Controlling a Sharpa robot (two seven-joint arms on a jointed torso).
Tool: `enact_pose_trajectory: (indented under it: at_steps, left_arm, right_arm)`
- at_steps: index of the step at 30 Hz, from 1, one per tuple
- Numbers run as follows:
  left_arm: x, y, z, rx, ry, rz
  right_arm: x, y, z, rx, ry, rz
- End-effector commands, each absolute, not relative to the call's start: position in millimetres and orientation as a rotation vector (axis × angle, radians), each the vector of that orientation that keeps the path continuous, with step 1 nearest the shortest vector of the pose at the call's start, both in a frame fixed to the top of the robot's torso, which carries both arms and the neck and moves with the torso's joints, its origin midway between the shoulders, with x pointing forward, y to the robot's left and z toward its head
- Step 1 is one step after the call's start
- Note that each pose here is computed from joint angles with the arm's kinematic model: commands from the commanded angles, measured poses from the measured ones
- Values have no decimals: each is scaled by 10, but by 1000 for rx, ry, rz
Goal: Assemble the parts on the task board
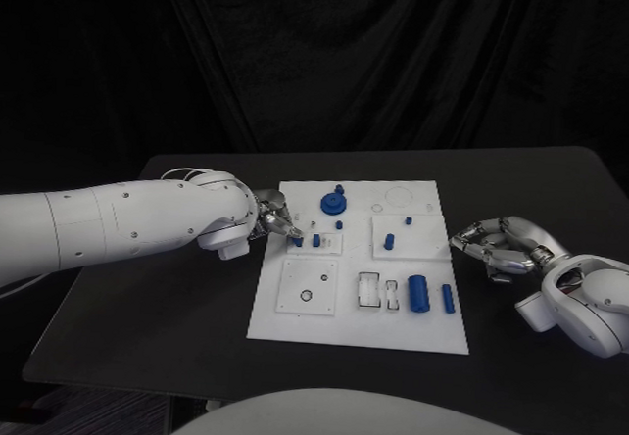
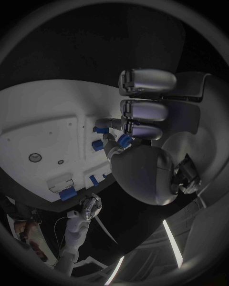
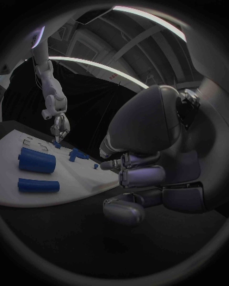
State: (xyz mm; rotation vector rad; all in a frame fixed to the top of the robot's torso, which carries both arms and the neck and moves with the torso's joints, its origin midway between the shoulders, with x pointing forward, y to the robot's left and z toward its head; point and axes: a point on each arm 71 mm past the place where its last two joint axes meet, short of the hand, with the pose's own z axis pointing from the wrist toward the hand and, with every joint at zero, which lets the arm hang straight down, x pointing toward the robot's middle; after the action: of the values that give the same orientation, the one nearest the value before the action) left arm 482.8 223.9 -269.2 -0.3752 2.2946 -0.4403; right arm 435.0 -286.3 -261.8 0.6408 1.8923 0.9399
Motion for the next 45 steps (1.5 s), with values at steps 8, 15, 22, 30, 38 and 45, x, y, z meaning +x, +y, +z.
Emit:
enact_pose_trajectory:
  at_steps: [8,15,22,30,38,45]
  left_arm:
    - [4790,2231,-2772,-353,2325,-466]
    - [4776,2246,-2816,-358,2334,-461]
    - [4769,2267,-2833,-354,2343,-455]
    - [4755,2239,-2837,-331,2349,-475]
    - [4761,2241,-2846,-329,2348,-477]
    - [4778,2274,-2863,-337,2361,-448]
  right_arm:
    - [4346,-2852,-2618,633,1885,944]
    - [4345,-2850,-2621,634,1889,944]
    - [4346,-2850,-2624,635,1893,943]
    - [4347,-2843,-2629,635,1901,943]
    - [4344,-2846,-2633,638,1906,940]
    - [4341,-2835,-2638,639,1915,940]
